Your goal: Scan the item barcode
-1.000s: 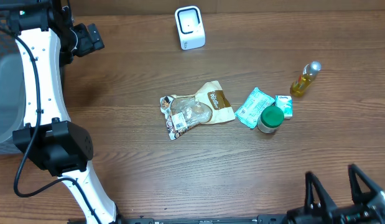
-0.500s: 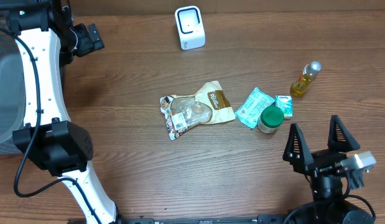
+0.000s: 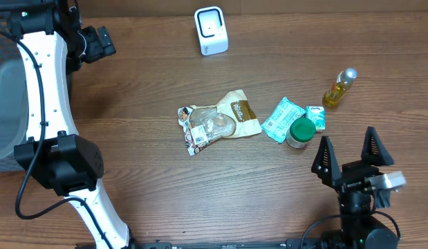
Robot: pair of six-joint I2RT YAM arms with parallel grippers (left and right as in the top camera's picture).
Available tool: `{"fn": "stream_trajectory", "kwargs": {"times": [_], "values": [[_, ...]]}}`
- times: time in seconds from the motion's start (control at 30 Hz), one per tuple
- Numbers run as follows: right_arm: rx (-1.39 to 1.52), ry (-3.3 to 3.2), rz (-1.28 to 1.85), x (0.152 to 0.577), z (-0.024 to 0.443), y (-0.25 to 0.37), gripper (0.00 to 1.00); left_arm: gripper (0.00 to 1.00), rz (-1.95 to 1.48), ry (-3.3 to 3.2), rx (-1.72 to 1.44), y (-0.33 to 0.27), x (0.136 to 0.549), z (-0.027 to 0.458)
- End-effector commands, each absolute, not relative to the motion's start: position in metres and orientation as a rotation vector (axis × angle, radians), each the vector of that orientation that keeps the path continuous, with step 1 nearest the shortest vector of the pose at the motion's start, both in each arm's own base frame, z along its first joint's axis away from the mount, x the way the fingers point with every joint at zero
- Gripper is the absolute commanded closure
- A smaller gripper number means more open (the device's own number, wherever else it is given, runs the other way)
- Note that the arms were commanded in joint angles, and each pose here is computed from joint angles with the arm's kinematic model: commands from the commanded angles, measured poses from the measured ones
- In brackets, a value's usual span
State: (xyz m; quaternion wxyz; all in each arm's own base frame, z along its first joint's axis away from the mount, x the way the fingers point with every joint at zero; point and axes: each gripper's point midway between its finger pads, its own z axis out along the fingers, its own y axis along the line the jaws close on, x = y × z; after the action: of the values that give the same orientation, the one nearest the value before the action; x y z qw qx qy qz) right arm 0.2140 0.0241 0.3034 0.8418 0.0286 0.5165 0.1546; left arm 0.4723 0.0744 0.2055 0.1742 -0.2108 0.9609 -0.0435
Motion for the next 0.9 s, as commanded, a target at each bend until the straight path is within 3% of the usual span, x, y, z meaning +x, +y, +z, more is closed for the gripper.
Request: {"fn": "stream_trajectory", "kwargs": {"times": [0.0,0.27,0.5,0.87], "values": [[0.056,1.109,0.318,0.218,0.291,0.024,0.00,0.01,-0.126,2.711,-0.584,0.071,0.475,0.211],[0.068,1.299,0.330,0.235,0.243,0.028,0.00,0.00,-0.126,2.711,-0.583,0.071,0.475,0.211],[0.097,1.599,0.309,0.245,0.170,0.029,0.00,0.01,-0.126,2.711,-0.585,0.072,0.475,0.211],[-0.116,1.589,0.103,0.245,0.170,0.029,0.00,0.00,-0.126,2.711,-0.584,0.071,0.475,0.211]]}}
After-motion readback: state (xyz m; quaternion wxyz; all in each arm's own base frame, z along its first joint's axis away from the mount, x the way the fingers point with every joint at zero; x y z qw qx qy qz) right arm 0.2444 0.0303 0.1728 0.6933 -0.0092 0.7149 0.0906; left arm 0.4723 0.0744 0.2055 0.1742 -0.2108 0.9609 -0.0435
